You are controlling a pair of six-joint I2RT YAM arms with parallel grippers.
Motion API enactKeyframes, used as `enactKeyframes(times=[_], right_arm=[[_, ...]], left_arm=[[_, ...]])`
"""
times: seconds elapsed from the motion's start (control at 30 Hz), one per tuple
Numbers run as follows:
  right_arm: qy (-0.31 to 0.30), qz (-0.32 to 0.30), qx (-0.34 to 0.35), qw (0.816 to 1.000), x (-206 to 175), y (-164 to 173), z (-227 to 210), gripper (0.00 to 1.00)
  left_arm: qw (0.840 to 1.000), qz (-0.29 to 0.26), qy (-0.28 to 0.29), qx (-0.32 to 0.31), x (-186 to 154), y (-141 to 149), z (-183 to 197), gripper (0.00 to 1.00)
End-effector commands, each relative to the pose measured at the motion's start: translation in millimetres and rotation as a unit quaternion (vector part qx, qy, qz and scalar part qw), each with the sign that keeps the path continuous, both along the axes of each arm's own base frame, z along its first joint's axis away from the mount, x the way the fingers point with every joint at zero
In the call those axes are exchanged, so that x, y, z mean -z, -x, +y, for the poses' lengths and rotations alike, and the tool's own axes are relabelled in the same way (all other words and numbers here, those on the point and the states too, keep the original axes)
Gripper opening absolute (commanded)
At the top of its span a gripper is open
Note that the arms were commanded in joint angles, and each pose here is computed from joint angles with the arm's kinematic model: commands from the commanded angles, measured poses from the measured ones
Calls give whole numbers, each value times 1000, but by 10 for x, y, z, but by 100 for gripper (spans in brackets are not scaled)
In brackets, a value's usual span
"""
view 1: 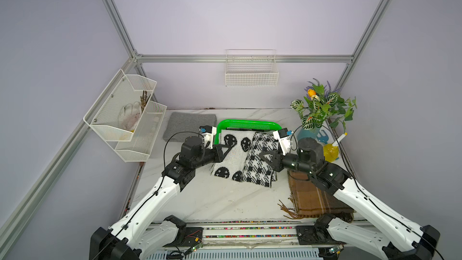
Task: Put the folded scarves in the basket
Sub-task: Pick up the scarf at the center of the board.
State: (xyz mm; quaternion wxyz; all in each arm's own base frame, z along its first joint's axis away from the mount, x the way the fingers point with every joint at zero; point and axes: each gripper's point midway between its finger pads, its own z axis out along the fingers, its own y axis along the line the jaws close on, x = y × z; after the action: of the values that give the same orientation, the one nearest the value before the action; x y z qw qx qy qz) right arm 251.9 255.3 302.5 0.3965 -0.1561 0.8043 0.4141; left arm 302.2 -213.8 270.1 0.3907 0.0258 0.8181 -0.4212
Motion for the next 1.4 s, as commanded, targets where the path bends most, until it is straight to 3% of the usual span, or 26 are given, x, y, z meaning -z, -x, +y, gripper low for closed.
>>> enactKeyframes(times=[0.0, 0.33, 0.53, 0.77, 1.13, 1.37], right_arm=[[34, 0, 23, 999, 31, -351, -35, 0], [52, 60, 57, 995, 332, -1350, -406, 0], [92, 120, 53, 987, 868, -1733, -552, 0], [155, 144, 115, 971, 1384, -2042, -908, 0], [198, 180, 129, 955, 1762, -2142, -984, 0], [239, 189, 147, 941, 1893, -2068, -1090, 0]], left_arm=[[999, -35, 0, -8, -232, -310, -58, 0], [999, -14, 12, -30, -158, -1306, -104, 0], [999, 29, 18, -8, 223, -1712, -266, 0], [999, 49, -6, -19, 680, -1921, -235, 0], [991, 85, -91, -43, 1308, -1950, -72, 0], [985, 75, -138, -64, 1337, -1878, 46, 0]])
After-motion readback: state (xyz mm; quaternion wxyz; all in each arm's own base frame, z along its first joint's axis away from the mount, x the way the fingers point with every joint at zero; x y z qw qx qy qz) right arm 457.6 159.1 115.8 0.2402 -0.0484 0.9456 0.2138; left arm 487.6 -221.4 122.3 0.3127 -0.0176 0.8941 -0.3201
